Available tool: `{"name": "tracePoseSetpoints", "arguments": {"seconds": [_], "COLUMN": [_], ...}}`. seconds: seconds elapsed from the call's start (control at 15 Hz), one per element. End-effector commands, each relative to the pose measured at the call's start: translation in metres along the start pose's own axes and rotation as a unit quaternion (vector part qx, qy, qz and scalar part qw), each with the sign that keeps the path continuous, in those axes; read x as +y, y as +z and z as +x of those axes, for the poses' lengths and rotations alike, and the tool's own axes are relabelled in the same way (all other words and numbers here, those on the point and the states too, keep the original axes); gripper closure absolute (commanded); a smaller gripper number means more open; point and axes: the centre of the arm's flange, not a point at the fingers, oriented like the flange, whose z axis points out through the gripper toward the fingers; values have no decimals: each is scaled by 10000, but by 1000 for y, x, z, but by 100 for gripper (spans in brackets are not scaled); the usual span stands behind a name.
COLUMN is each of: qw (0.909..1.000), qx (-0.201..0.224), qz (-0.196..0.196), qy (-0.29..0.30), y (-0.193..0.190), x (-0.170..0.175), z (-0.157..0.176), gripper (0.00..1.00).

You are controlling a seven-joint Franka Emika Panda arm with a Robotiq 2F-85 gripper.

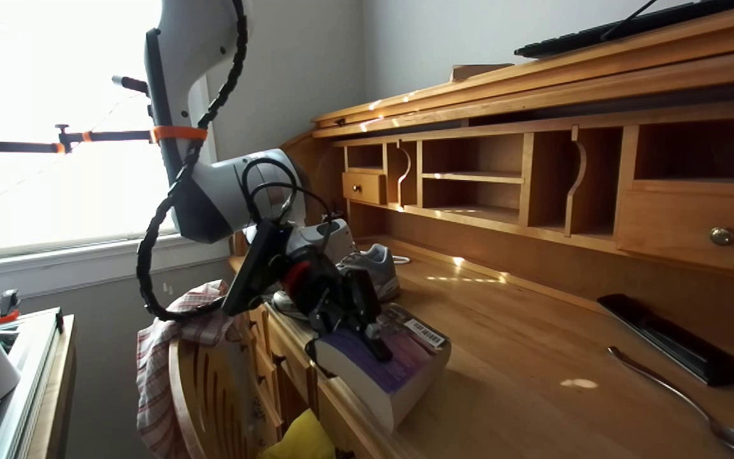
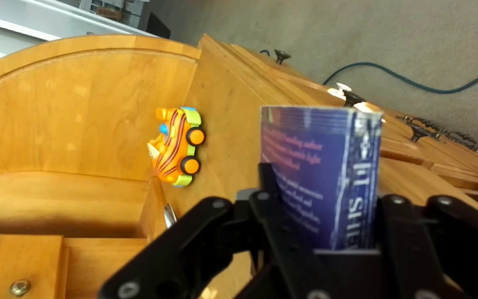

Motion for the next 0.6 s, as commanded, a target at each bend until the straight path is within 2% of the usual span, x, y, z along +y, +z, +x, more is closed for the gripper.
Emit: {"name": "tracePoseSetpoints", "arguments": {"seconds": [0.0, 0.53], "qw": [9986, 9924], "qx": [399, 1007], "qz": [-332, -645], "qy": [121, 293], "y": [-24, -72], "x": [16, 54], "z": [-15, -20], "gripper": [91, 91]}}
